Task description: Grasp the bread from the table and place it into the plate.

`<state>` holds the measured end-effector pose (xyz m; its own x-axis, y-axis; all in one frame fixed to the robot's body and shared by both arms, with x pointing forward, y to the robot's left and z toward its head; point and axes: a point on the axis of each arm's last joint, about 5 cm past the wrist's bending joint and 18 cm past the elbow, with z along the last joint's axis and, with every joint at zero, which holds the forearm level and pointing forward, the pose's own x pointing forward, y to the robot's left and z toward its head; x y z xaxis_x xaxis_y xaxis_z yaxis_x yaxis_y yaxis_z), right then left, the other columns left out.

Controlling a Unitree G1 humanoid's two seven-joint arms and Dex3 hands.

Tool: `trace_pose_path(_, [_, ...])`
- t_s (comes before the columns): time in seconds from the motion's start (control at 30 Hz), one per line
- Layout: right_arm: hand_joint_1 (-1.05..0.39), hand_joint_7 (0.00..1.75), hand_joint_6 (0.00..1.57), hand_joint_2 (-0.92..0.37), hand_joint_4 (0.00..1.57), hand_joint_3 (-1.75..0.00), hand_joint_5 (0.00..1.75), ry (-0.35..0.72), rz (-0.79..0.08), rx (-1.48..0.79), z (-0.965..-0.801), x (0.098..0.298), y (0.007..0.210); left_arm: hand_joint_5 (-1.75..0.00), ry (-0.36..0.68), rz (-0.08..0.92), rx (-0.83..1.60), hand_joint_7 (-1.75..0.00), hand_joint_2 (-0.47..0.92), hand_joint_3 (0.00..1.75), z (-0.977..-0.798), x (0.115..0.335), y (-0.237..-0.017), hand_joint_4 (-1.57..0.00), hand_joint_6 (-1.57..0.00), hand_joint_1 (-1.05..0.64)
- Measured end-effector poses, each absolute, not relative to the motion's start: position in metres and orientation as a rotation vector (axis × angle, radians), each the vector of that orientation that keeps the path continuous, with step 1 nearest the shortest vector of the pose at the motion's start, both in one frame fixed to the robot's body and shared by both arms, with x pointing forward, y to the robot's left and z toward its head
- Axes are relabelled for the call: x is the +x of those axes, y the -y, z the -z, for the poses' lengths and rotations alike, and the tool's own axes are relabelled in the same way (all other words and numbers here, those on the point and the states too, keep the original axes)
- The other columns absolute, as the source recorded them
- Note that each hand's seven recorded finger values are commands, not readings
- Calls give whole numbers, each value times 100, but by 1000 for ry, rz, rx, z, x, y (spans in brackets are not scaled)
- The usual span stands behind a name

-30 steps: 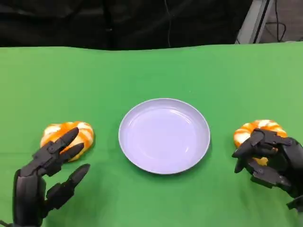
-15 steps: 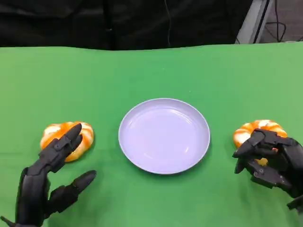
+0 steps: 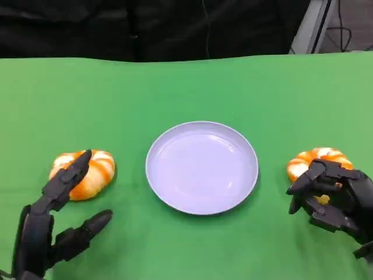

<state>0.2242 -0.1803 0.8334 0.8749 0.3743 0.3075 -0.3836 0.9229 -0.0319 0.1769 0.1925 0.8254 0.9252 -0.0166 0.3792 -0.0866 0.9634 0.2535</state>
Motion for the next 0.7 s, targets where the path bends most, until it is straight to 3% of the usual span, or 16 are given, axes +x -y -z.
trace_pose_path(0.47, [8,102,87,-88,82,-58,146,315,-395,30,-833,224,180,0,392,-55,312,0,92,29,-827,178,-196,-35,-31,-70])
trace_pose_path(0.7, [8,101,88,-87,82,-59,146,314,-395,30,-833,224,180,0,374,-82,458,0,92,28,-831,184,-206,-35,-31,-69])
